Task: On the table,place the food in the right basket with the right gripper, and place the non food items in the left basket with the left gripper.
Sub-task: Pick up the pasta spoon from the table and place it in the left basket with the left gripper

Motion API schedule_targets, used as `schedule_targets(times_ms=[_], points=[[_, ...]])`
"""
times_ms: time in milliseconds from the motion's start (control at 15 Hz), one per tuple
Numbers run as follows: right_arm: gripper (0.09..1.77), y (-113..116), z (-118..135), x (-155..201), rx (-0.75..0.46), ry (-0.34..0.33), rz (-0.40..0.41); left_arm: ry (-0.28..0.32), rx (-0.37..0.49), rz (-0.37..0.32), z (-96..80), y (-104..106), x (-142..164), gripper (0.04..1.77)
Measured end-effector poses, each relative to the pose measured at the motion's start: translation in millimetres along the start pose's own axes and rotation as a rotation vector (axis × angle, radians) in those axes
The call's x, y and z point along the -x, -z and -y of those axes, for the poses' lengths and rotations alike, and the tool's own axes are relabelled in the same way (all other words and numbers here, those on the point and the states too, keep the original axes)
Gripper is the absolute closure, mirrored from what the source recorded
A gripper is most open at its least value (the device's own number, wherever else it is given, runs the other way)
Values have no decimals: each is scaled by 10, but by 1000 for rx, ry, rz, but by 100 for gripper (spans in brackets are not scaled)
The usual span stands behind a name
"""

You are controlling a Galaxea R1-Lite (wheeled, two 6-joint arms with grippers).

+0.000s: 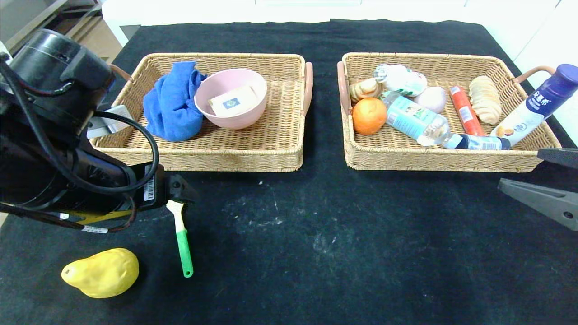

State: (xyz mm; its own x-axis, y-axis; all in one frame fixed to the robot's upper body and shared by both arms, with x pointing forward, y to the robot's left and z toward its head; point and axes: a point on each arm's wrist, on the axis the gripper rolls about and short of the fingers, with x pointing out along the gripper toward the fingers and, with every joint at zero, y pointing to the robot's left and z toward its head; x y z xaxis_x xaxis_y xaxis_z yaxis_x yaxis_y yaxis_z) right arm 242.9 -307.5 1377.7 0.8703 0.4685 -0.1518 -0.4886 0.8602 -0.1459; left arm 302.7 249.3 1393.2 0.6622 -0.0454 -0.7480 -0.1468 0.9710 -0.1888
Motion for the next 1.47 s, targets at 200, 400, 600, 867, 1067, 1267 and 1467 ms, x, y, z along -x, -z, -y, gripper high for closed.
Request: schedule_targets(times_ms=[200,400,600,867,1067,1267,1467], points=[[15,-2,-1,4,0,1,1,-18,11,-34,1,37,-95,9],[15,-3,-1,10,1,2,3,-18,25,-80,-10,85,-190,9],[15,-5,0,13,1,3,3,-30,48,-117,-26,110,-287,9],[15,-4,3,14,1,5,3,-25,68,-104,-18,96,-478,9],[15,-7,7,16,1,7,4,-32,67,-133,-16,119,-581,9],[15,-11,9,17,1,8,5,-46,66,-153,-16,136,-655,9],[15,-12,9,17,1,9,5,-52,64,-161,-15,142,-684,9]])
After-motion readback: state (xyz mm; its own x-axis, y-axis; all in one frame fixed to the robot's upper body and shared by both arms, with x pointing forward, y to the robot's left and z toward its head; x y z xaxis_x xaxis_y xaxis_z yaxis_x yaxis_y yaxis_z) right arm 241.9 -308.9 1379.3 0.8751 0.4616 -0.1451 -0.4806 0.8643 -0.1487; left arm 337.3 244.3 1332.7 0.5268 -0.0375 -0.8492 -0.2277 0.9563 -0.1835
